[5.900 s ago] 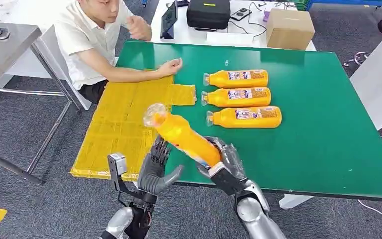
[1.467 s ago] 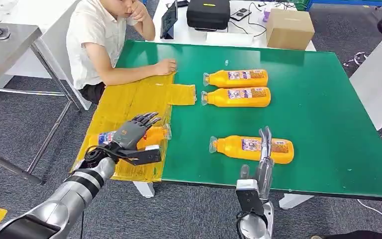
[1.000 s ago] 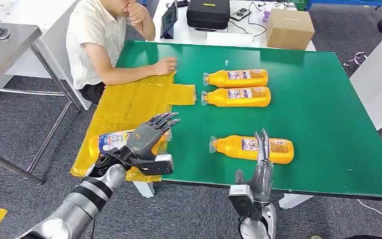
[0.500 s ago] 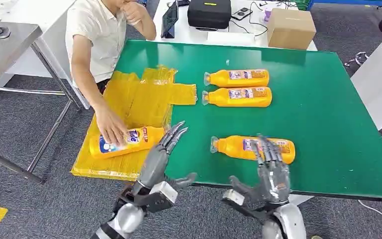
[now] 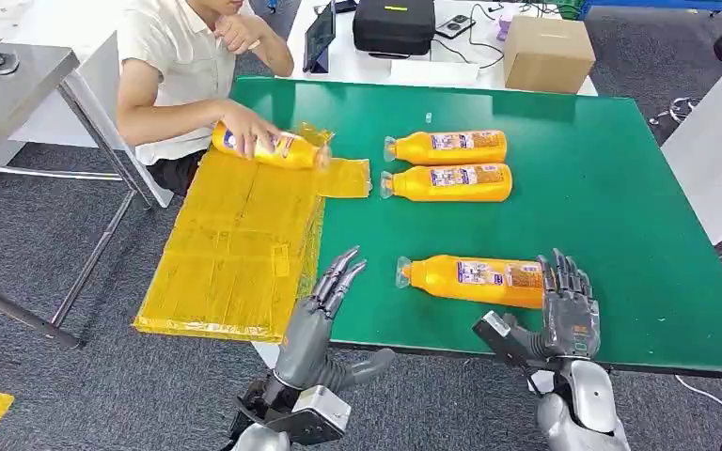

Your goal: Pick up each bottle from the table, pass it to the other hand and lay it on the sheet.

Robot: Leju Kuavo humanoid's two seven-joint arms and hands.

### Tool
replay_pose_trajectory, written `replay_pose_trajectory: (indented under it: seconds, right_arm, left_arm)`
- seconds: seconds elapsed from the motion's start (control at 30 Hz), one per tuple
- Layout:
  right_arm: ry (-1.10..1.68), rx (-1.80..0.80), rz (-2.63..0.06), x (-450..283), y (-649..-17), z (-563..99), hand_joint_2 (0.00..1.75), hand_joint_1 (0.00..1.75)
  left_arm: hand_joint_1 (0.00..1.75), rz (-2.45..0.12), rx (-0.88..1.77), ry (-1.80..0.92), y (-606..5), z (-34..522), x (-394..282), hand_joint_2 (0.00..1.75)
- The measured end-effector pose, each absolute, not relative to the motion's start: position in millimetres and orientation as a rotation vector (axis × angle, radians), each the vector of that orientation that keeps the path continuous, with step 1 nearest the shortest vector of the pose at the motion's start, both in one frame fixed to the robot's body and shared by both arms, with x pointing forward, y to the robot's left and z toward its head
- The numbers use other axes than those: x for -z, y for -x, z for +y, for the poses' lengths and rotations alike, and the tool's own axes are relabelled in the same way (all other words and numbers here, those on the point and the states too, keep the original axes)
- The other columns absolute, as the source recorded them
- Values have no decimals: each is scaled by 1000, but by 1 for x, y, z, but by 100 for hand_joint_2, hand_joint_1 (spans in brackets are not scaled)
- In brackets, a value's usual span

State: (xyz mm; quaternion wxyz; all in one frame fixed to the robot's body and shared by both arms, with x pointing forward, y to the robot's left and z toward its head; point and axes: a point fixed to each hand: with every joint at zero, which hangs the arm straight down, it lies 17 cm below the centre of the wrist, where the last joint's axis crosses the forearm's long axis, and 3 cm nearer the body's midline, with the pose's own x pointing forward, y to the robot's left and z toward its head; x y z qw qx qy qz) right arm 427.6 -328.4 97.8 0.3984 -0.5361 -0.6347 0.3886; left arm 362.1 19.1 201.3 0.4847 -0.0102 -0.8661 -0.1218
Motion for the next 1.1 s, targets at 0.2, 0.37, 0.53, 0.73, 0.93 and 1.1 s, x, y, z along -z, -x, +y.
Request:
replay_pose_trajectory:
  seconds: [0.2,0.37,0.53,0.73,0.93,1.1]
  right_arm:
    - [1251,-1121,-1472,-44,-458,-337,175,0]
    - [1205,-1148,-1473,-38,-467,-328,175,0]
    - [1178,-1181,-1481,-34,-473,-314,175,0]
    - [1149,-1208,-1482,-29,-476,-301,175,0]
    - [1070,-1182,-1352,-8,-486,-313,175,14]
    - [1010,-1186,-1250,7,-493,-323,175,73]
  left_arm:
    - [0,-2085,306,94,-358,7,-201,175]
    - [0,-2086,309,123,-357,1,-203,175]
    - [0,-2091,306,133,-358,0,-206,175]
    - [0,-2099,312,138,-359,-2,-209,175]
    - [0,-2089,324,148,-359,-6,-209,175]
    - [0,-2086,334,154,-359,-8,-210,175]
